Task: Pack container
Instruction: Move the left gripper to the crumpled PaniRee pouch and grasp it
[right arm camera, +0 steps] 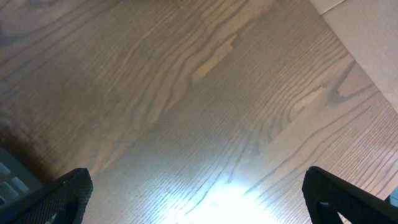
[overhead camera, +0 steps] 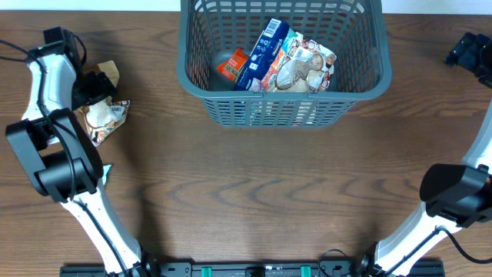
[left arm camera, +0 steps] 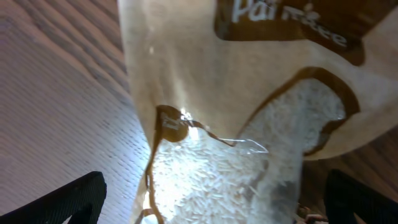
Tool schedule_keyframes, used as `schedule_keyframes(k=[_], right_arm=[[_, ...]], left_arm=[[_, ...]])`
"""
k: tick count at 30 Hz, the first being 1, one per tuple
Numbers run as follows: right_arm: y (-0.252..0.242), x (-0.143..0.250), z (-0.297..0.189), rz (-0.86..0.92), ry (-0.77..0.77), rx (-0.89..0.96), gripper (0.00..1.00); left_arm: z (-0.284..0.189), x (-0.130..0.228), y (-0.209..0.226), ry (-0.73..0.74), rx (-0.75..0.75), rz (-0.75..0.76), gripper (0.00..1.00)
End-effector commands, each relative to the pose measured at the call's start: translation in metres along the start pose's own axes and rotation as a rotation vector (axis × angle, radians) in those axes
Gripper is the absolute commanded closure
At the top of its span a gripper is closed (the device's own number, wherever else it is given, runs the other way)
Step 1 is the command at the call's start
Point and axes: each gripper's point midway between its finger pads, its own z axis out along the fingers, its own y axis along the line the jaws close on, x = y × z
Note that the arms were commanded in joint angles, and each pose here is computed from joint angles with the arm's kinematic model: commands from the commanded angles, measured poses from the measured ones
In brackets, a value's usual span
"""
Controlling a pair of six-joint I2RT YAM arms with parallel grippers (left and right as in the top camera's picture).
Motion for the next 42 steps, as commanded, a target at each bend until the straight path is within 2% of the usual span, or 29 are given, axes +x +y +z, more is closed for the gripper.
schedule_keyframes(k=[1, 23, 35, 36, 37, 40, 42], right_arm=[[-0.004, 0.000, -0.001, 0.013, -0.005, 0.015, 0.01], [-0.004, 0.000, -0.001, 0.013, -0.005, 0.015, 0.01], [-0.004, 0.000, -0.001, 0.013, -0.005, 0.015, 0.01], [-0.004, 0.000, -0.001, 0.013, -0.005, 0.015, 0.01], [-0.004, 0.000, -0.001, 0.013, -0.005, 0.015, 0.01], [-0.004, 0.000, -0.001, 0.014, -0.005, 0.015, 0.01], [-0.004, 0.000, -0.001, 0.013, -0.005, 0.015, 0.01]], left_arm=[[0.007, 0.002, 0.001, 0.023, 0.014, 0.012, 0.01], [0.027, 0.019, 0.003, 0.062, 0.013, 0.025, 0.01], [0.049, 0.047, 0.010, 0.130, -0.008, 0.031, 0.01], [0.049, 0.047, 0.010, 0.130, -0.008, 0.031, 0.04], [0.049, 0.047, 0.010, 0.127, -0.007, 0.030, 0.24], [0.049, 0.047, 0.009, 0.126, -0.007, 0.029, 0.60], [0.049, 0.047, 0.009, 0.126, -0.007, 0.029, 0.92]])
